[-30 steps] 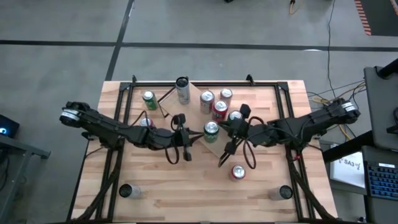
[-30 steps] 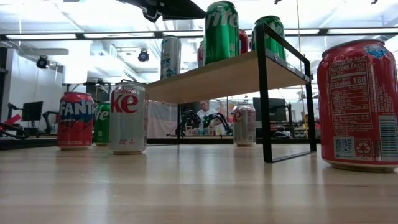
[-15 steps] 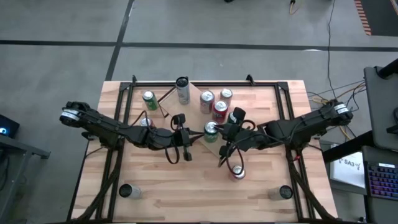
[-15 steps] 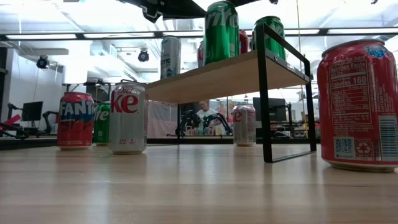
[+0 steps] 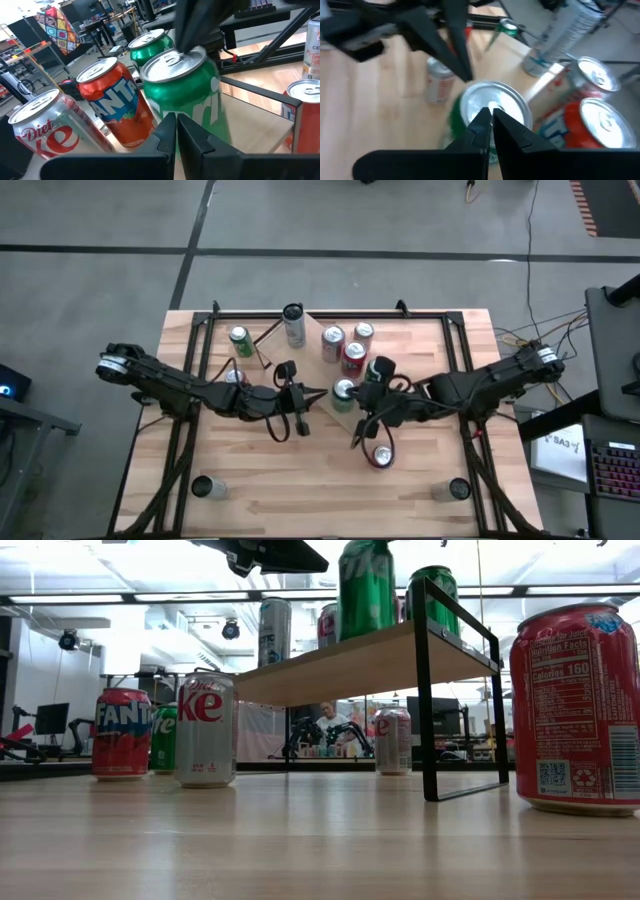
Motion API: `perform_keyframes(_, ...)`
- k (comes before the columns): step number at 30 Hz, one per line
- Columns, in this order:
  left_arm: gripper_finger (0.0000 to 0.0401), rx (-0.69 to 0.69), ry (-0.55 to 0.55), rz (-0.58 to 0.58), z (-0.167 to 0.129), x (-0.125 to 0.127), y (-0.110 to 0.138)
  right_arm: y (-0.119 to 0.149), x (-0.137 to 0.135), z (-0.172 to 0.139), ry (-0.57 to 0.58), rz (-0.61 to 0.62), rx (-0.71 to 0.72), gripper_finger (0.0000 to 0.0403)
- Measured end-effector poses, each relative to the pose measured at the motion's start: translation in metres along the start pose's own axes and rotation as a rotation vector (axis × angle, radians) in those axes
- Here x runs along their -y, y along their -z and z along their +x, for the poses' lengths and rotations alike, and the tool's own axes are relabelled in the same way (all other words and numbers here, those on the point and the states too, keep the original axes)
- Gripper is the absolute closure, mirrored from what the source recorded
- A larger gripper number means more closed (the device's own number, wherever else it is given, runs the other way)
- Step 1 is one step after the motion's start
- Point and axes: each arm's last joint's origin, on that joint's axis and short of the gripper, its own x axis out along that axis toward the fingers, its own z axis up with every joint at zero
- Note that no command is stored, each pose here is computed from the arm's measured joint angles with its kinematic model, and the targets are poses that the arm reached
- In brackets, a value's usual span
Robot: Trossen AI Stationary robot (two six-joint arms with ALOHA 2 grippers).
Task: Place canned beverage on shelf
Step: Put the bottom green soda can on the shelf aligned with the other green soda
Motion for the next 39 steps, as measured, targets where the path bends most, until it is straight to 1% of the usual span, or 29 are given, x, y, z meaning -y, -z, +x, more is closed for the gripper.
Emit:
perform_keyframes(3,0.0401,0.000,-0.001,0.000,0.000,0.000,0.000,-0.002,-0.001,-0.002,-0.028,0.005,0.006,0.0390)
perform_keyframes(9,0.0401,0.000,0.000,-0.001,0.000,0.000,0.000,-0.006,0.000,-0.005,-0.026,0.008,0.015,0.0390)
perform_keyframes(13,0.0401,-0.005,0.063,0.007,0.000,0.003,0.006,-0.011,0.004,-0.011,-0.022,-0.006,0.001,0.0390)
perform_keyframes(15,0.0401,-0.013,0.064,0.000,0.000,0.003,0.010,-0.014,0.007,-0.016,-0.020,-0.009,-0.003,0.0390)
perform_keyframes(20,0.0401,-0.023,0.023,-0.011,0.000,0.002,0.015,-0.022,0.012,-0.024,-0.019,-0.025,-0.004,0.0390)
perform_keyframes(26,0.0401,0.024,-0.006,-0.054,0.008,0.002,0.017,-0.026,0.013,-0.027,-0.020,-0.048,0.004,0.0390)
perform_keyframes(33,0.0401,0.015,-0.040,-0.039,0.022,0.010,0.024,-0.026,0.013,-0.027,-0.020,-0.050,0.004,0.0390)
perform_keyframes(39,0.0401,0.012,-0.031,-0.036,0.027,0.014,0.024,-0.026,0.013,-0.027,-0.020,-0.050,0.005,0.0390)
